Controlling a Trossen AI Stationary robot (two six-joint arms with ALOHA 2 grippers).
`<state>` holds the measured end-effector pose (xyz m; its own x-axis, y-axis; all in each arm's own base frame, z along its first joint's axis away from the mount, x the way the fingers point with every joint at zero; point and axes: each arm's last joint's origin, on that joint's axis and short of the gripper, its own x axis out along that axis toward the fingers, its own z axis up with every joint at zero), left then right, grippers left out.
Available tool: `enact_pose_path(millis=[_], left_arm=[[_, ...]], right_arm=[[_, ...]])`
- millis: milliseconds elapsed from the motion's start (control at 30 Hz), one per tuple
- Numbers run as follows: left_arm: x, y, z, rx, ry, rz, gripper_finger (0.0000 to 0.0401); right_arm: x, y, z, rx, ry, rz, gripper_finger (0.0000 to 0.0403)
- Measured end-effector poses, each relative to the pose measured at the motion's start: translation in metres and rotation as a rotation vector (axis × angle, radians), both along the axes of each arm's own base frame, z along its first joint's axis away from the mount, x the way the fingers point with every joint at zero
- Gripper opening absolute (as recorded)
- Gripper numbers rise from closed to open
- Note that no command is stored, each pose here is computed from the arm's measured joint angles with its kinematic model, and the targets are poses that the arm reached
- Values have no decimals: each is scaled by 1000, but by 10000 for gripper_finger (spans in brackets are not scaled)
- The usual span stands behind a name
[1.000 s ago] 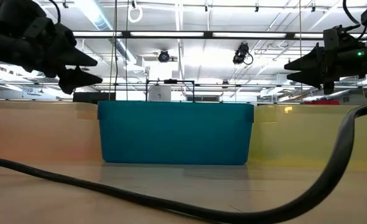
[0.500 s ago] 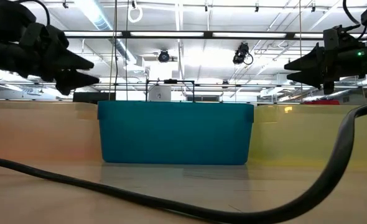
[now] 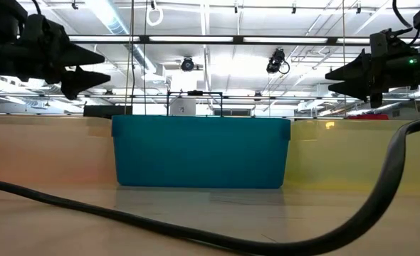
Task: Pick & Place Markers
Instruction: Return to Home Position
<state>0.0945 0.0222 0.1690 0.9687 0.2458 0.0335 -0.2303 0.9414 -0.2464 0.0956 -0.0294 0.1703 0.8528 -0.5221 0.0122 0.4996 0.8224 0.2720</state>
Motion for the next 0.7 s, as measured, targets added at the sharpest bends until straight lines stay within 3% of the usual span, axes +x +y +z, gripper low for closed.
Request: enact_pose_path(millis=[233, 700], left_arm=[[0, 0, 1, -129, -51, -9, 296], [1, 0, 1, -127, -46, -9, 296]], right_arm=[[0, 0, 0, 0, 1, 1, 215], [0, 0, 0, 0, 1, 0, 215]])
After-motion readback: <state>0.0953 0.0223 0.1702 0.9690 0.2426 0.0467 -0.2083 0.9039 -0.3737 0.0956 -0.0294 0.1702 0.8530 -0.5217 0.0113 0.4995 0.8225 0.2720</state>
